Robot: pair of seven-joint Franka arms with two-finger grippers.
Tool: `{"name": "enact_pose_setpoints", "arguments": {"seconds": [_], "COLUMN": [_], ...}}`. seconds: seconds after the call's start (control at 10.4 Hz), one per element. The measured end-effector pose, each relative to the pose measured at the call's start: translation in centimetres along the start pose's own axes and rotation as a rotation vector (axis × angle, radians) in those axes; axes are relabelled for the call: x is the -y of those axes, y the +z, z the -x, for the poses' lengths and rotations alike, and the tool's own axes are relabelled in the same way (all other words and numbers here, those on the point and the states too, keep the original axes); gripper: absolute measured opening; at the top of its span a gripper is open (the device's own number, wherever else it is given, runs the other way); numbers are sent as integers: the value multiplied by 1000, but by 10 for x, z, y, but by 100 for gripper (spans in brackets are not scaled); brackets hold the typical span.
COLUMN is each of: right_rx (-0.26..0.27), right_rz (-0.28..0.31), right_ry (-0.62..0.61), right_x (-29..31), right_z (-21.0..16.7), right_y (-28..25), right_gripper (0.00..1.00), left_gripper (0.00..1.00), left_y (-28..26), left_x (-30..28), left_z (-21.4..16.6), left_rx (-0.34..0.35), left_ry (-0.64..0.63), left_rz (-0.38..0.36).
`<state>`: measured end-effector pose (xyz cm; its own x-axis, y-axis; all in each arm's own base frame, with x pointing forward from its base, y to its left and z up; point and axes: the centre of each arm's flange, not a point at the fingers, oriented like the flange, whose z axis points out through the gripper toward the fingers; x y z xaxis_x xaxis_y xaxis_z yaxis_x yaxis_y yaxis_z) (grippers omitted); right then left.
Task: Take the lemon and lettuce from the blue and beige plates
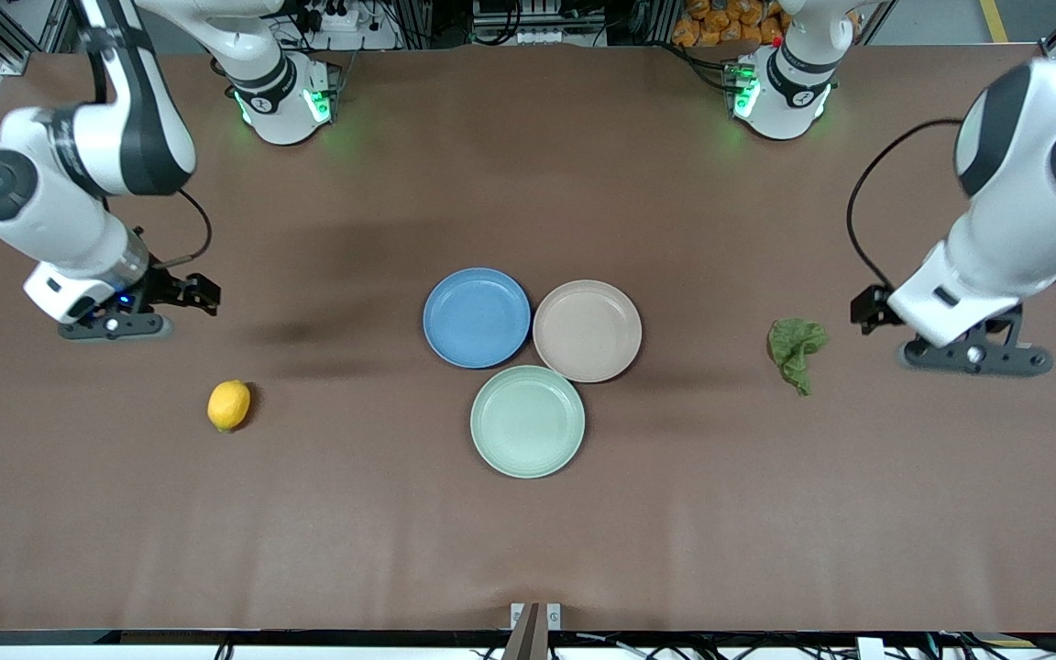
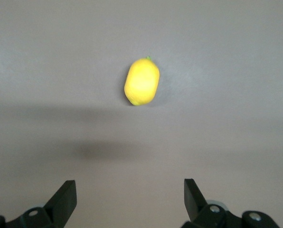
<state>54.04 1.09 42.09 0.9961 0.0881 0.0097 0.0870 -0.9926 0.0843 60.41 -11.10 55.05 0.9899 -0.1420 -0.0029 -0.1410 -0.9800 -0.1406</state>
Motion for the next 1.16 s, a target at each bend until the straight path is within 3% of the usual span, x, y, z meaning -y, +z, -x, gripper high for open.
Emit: {"name": "enact_pose_setpoints", "arguments": {"seconds": [0.29, 0.67, 1.16], "right_rx": [24, 8, -2], "right_rz": [-62, -76, -121], "right_ry": [12, -25, 15], "right_x": [-6, -17, -43], "right_z": [-8, -9, 6], "right_y": [-83, -170, -237], "right_gripper": [100, 100, 100], "left_gripper": [100, 100, 100], "left_y": [-42, -68, -91], "left_x": [3, 4, 11], "left_z": [23, 38, 51], "left_rx": [-30, -56, -91], "left_ry": [-25, -54, -80], "left_rz": [0, 63, 82]}}
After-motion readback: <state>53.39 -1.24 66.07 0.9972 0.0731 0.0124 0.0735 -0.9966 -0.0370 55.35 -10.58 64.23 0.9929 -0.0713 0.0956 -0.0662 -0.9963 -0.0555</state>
